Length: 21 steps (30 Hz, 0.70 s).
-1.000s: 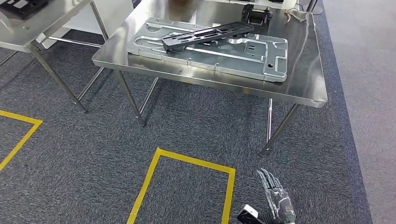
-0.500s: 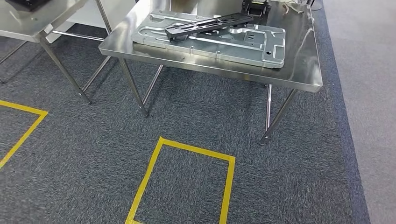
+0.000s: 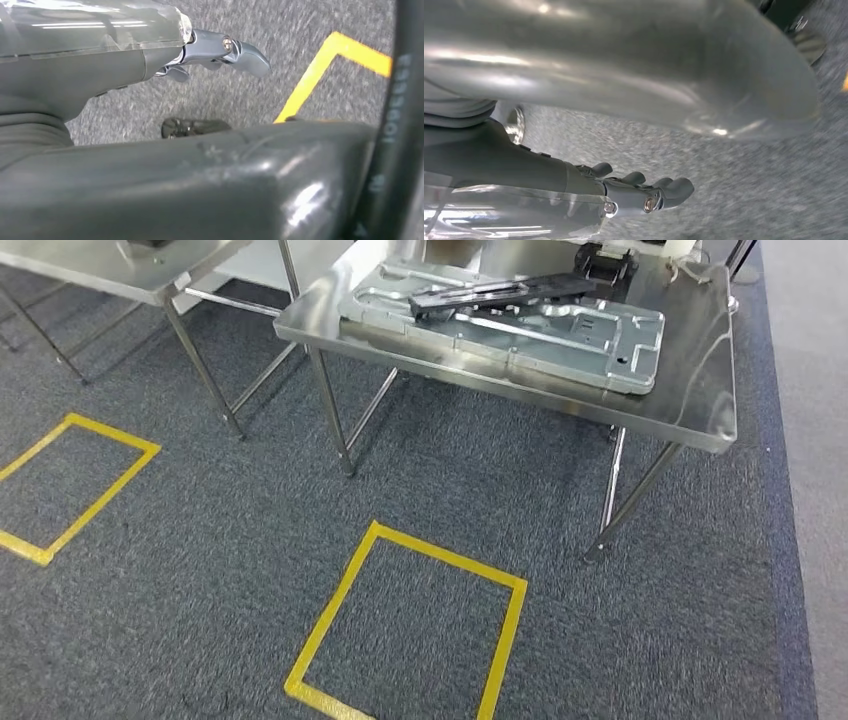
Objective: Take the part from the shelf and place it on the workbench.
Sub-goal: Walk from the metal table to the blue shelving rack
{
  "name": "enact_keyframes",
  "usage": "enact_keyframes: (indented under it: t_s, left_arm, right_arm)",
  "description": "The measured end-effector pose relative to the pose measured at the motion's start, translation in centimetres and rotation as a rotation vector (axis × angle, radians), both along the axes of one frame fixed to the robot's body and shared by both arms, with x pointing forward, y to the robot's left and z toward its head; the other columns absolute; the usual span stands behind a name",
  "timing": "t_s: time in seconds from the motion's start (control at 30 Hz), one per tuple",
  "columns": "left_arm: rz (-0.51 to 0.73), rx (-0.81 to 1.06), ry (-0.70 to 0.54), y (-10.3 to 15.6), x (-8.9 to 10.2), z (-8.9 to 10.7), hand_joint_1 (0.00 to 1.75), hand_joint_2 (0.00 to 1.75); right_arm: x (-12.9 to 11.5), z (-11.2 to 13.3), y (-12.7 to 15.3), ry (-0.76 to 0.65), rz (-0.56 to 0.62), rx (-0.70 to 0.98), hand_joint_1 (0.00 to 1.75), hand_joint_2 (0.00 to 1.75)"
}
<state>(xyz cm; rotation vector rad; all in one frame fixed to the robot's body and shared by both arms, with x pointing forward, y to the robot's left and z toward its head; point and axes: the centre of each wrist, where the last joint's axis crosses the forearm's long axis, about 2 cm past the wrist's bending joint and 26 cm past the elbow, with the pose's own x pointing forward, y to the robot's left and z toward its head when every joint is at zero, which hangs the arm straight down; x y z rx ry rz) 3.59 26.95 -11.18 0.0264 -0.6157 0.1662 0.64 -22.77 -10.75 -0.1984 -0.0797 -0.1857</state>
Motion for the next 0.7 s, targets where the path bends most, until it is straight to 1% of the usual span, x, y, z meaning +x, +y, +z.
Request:
enact_keyframes:
  t_s: [0.1, 0.2, 0.53, 0.7]
  left_arm:
    - [-0.006, -0.002, 0.003, -0.3, -0.2, 0.0, 0.0, 0.0]
    - [-0.002, -0.006, -0.004, -0.6, 0.1, 0.0, 0.0, 0.0]
    - [0.027, -0.015, 0.019, -0.2, -0.2, 0.0, 0.0, 0.0]
    - [0.048, -0.01, 0.029, 0.2, -0.5, 0.0, 0.0, 0.0]
  right_arm:
    - [0.7, 0.0, 0.2, -0.027, 0.019, 0.027, 0.0, 0.0]
    - [0.7, 0.0, 0.3, -0.033, 0.05, 0.04, 0.0, 0.0]
    - [1.1, 0.0, 1.2, -0.036, 0.145, 0.104, 0.0, 0.0]
    - [1.2, 0.1, 1.6, -0.013, 0.169, 0.136, 0.0, 0.0]
